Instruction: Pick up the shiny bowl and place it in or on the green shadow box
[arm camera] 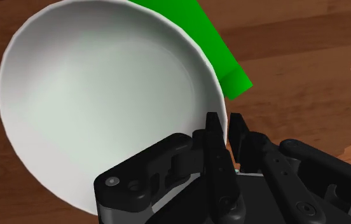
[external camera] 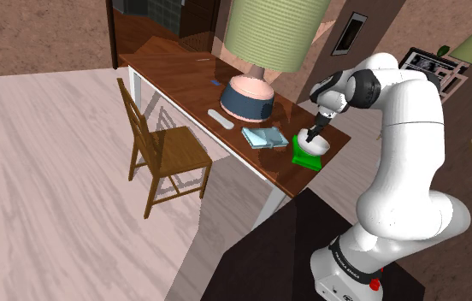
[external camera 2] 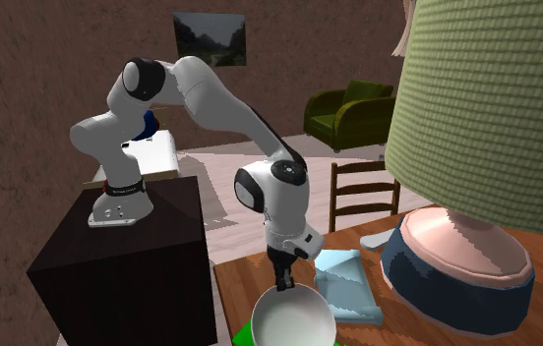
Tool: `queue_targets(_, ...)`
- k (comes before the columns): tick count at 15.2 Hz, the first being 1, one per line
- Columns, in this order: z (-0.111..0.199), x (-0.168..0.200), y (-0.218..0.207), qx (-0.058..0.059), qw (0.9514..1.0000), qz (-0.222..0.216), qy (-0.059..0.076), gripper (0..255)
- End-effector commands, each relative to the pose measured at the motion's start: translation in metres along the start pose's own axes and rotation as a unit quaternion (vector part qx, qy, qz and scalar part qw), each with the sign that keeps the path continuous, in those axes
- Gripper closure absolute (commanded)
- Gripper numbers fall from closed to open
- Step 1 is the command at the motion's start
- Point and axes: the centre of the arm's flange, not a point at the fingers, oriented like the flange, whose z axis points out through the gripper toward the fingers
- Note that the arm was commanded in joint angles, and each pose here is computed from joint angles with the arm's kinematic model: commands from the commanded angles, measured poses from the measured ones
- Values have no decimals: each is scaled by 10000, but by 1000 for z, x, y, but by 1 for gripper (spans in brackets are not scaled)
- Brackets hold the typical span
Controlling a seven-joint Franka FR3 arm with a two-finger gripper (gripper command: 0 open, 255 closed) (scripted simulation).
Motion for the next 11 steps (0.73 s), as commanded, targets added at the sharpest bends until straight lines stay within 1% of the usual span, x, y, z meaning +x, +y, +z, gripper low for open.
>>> queue_targets(1,12,1,2,-5,10000,1,4,255)
queue_targets(9,12,1,2,-5,10000,1,4,255)
queue_targets(10,12,1,2,-5,10000,1,4,0)
queue_targets(11,13,0,1,-5,10000,1,4,0)
